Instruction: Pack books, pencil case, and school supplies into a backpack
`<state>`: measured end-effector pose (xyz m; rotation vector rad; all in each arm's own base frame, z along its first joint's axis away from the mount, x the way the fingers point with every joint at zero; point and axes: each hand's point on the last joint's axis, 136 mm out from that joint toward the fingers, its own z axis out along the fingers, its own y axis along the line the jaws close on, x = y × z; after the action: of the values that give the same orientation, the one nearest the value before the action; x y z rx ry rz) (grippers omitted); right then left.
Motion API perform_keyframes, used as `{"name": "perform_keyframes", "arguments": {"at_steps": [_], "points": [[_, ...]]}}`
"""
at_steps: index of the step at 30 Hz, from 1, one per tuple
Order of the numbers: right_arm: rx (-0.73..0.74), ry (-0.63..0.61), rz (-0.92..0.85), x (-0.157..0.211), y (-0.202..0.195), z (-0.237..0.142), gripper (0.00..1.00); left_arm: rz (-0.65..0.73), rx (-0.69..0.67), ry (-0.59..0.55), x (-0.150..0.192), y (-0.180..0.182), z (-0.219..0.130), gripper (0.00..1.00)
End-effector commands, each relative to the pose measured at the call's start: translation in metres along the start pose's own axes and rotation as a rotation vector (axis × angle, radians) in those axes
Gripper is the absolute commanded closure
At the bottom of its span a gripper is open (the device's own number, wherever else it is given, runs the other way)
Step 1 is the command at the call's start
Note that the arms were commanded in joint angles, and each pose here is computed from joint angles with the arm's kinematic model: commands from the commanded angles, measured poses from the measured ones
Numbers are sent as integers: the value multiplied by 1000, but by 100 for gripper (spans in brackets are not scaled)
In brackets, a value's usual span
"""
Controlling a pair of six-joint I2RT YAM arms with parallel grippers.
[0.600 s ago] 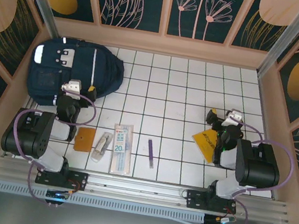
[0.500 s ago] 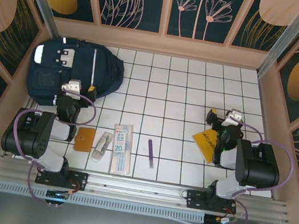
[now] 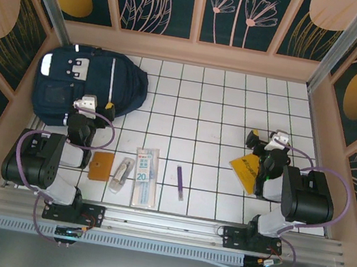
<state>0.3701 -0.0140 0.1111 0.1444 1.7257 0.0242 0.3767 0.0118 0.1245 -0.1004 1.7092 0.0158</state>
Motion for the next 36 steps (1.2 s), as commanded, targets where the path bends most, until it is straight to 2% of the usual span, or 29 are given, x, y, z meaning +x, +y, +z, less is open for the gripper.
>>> {"name": "perform_keyframes", "arguments": {"at_steps": [1, 9, 12, 15, 17, 20, 22, 24, 30, 34, 36], "points": [[-5, -59, 13, -17, 0, 2, 1, -20, -9, -42, -11, 3, 1, 1], [1, -63, 18, -20, -1, 2, 1, -17, -12, -46, -16, 3, 1, 1], [60, -45, 21, -37, -6, 4, 1, 9, -36, 47, -30, -4, 13, 1], [88, -82, -22, -62, 11, -2, 1, 35, 24, 113, -57, -44, 23, 1], [86, -79, 104, -80, 25, 1, 1, -22, 69, 154, -71, -64, 29, 1], [38, 89, 373, -79, 42, 20, 1, -82, 85, 229, -75, -75, 43, 1], [-85, 164, 456, -77, 64, 30, 1, -41, 96, 309, -62, -81, 53, 1], [-240, 194, 440, -79, 99, 34, 1, -4, 64, 420, -39, -79, 66, 1], [-332, 298, 318, -60, 158, 42, 1, 2, -42, 584, 10, -72, 104, 3], [-371, 357, 322, -46, 177, 39, 3, 5, -228, 697, 48, -50, 124, 13], [-394, 379, 305, -41, 185, 35, 4, 23, -318, 750, 65, -39, 132, 26]]}}
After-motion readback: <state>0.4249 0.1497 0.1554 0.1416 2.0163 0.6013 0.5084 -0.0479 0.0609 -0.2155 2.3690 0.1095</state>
